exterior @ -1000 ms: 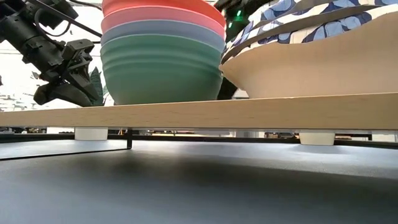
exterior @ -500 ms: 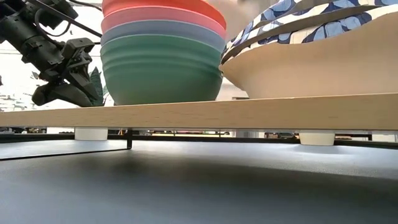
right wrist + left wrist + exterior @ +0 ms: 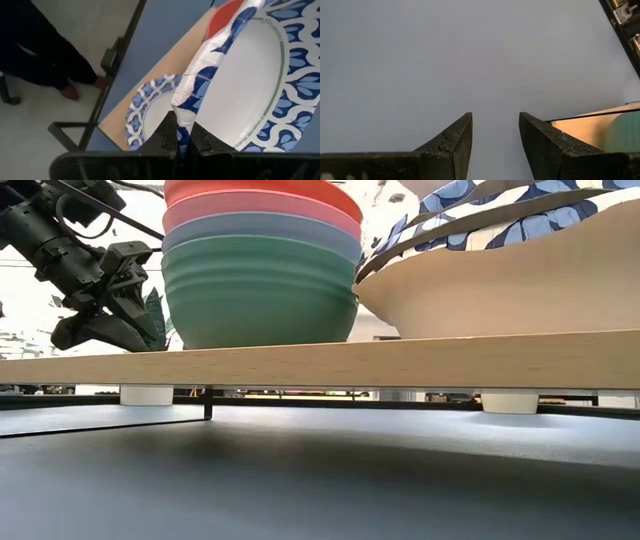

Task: Place and stack bowls onto a shelf
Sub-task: Stack the white bowl on top of the other white bowls on the shelf

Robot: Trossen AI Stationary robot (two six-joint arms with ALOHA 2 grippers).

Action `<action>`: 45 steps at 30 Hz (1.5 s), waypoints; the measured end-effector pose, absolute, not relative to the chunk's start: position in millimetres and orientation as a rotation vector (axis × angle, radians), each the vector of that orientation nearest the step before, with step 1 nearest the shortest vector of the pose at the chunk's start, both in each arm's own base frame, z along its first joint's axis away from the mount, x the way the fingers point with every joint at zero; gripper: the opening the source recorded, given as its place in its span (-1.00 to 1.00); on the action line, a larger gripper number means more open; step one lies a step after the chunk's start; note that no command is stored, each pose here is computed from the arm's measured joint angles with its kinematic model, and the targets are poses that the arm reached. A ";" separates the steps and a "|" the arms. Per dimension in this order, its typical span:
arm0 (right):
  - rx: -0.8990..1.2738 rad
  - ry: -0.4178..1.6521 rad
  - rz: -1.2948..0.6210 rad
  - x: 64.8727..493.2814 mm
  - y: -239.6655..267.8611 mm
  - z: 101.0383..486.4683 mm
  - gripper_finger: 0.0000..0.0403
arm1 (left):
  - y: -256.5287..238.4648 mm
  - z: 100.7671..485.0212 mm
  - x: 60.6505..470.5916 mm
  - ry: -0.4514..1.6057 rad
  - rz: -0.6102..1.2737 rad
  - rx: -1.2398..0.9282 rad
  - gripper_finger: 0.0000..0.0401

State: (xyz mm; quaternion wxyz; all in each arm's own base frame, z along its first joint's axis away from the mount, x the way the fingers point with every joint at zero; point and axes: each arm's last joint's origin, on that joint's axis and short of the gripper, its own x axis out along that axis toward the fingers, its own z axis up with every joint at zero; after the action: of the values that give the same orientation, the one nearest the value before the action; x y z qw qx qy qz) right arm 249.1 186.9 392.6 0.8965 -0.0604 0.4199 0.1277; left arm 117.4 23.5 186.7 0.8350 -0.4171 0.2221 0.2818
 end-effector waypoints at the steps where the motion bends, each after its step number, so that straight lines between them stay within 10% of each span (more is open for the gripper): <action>1: -0.137 0.885 0.263 247.2 194.5 388.3 -0.91 | 23.5 186.8 117.4 0.469 0.597 -0.884 -0.27; 22: -0.465 1.258 0.184 272.9 261.9 271.0 -0.90 | 23.5 187.0 117.6 0.454 0.608 -0.933 -0.27; 45: -0.320 1.278 0.222 280.8 260.9 287.8 -0.33 | 23.5 187.1 117.8 0.455 0.604 -0.926 -0.27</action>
State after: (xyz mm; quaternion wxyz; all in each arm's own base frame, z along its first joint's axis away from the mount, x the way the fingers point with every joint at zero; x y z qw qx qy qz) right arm 280.8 260.9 287.8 0.7851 -0.1483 0.5926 0.1028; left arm 117.8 23.5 187.1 0.8265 -0.4361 0.2140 0.2845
